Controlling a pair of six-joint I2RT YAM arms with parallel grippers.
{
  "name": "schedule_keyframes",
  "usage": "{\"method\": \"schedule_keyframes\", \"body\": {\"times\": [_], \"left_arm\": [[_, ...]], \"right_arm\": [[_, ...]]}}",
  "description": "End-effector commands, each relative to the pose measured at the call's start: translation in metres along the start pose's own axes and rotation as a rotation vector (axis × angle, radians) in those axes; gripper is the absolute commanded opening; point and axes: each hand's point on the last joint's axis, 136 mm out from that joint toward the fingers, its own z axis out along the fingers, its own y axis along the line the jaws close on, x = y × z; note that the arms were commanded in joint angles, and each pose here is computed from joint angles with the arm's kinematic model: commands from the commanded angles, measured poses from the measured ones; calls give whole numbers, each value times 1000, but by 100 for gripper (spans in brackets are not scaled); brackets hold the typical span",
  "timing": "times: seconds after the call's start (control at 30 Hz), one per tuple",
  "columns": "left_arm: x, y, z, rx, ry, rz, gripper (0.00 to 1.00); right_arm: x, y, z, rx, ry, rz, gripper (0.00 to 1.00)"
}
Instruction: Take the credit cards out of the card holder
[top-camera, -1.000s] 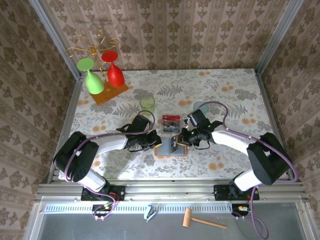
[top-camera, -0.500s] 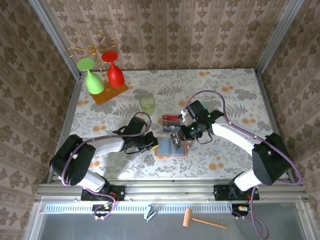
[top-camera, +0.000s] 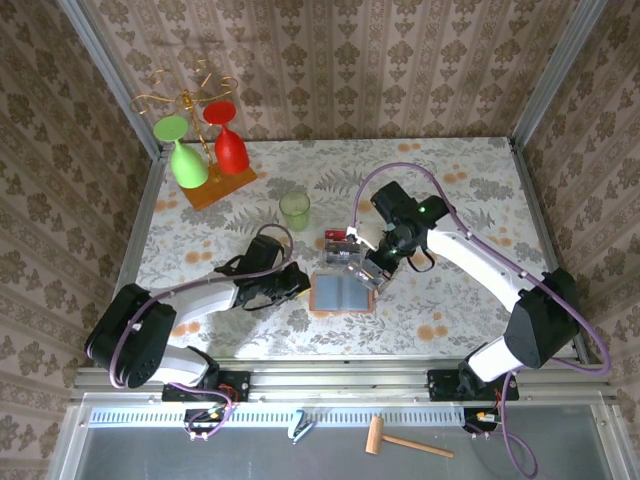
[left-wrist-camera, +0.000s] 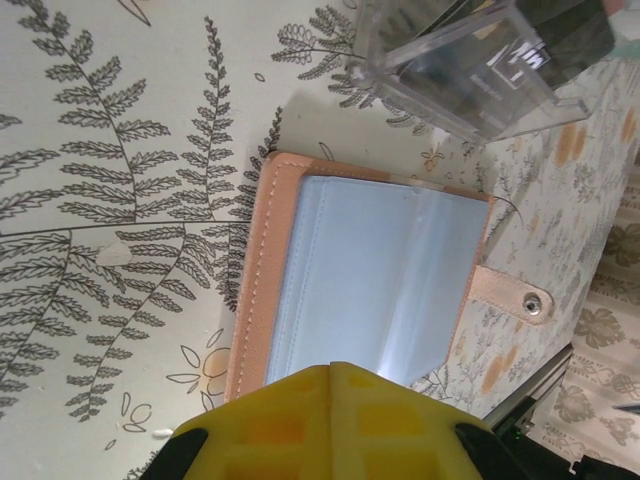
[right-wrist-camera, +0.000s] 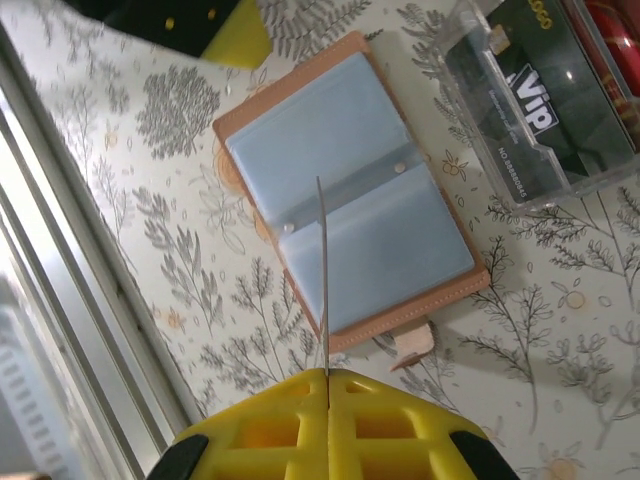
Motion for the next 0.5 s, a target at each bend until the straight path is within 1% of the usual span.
{"method": "schedule_keyframes", "body": {"times": [0.0, 0.17, 0.47], "left_arm": [[0, 7, -7, -22, -19, 7, 7], [1, 10, -11, -28, -33, -1, 7], [-1, 15, -18, -33, -53, -8, 7]], "right_arm": [[17, -1, -3, -12, 123, -159, 0], [12, -8, -2, -22, 181, -213, 0], [-9, -26, 2, -11, 242, -275, 0]]}}
